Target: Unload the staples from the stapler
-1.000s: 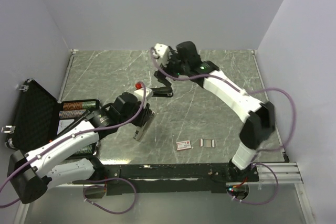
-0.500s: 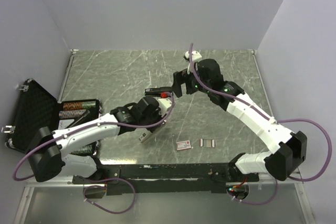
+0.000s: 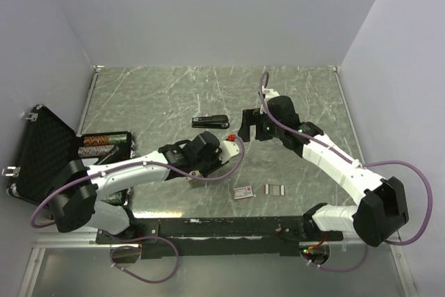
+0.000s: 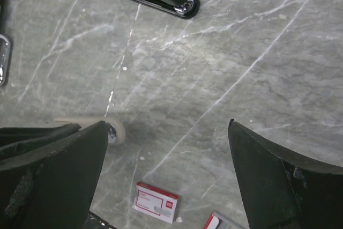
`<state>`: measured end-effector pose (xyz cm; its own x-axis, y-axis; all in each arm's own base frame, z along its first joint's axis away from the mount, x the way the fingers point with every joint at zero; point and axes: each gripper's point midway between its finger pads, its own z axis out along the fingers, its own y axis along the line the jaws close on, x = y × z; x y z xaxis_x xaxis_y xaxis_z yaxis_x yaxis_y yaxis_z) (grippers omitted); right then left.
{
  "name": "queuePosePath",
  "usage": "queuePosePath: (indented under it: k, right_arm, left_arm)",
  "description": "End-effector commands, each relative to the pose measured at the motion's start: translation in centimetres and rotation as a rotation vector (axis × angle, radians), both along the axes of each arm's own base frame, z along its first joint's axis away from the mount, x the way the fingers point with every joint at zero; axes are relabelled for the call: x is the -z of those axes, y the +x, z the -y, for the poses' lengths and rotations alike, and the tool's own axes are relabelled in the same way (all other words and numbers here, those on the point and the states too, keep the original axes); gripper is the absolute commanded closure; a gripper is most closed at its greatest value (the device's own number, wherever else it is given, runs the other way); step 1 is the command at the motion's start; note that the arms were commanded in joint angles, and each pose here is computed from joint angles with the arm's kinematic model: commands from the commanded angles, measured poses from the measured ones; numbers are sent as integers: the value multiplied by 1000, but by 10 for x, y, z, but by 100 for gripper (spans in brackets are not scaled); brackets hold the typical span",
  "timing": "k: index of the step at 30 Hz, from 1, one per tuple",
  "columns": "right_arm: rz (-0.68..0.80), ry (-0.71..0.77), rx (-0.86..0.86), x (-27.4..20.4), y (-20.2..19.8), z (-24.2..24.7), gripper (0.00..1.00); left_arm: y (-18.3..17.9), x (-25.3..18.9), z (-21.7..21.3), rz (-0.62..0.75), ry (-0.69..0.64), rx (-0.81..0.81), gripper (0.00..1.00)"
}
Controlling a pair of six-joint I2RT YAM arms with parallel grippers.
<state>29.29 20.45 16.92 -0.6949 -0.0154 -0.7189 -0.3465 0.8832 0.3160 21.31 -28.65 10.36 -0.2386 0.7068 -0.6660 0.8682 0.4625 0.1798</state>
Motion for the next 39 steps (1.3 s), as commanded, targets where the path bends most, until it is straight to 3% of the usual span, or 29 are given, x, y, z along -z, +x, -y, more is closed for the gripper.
queuePosePath:
  k: [1,7,16,22,23,26,27,28,33,39]
  right_arm:
    - [96,61,27,-23,2,3,0]
    - [67,-8,40,-11,-6,16,0]
    - [53,4,13,2,-20,17,0]
    - [60,-13,24,4,-23,24,0]
    - [63,-12,25,3,-23,24,0]
    - [67,-9,24,0,-24,24,0]
    - [67,-8,21,-2,-24,24,0]
    - [66,-8,18,-3,-24,23,0]
    - [70,-12,9,-10,-26,23,0]
    - [48,-24,-20,-6,-33,19,0]
  left_arm:
    - [8,-7,15,82,-28,91,99]
    - [5,10,16,65,7,136,97]
    - [0,35,21,-27,46,120,75]
    - [2,28,23,-9,17,112,64]
    - [2,26,24,-7,12,113,57]
    - [1,24,25,-10,5,117,49]
    - [1,23,26,-13,0,116,33]
    - [-1,22,26,-18,-3,121,1]
    - [2,4,27,15,-36,113,1]
    - [0,-46,23,87,-173,78,1]
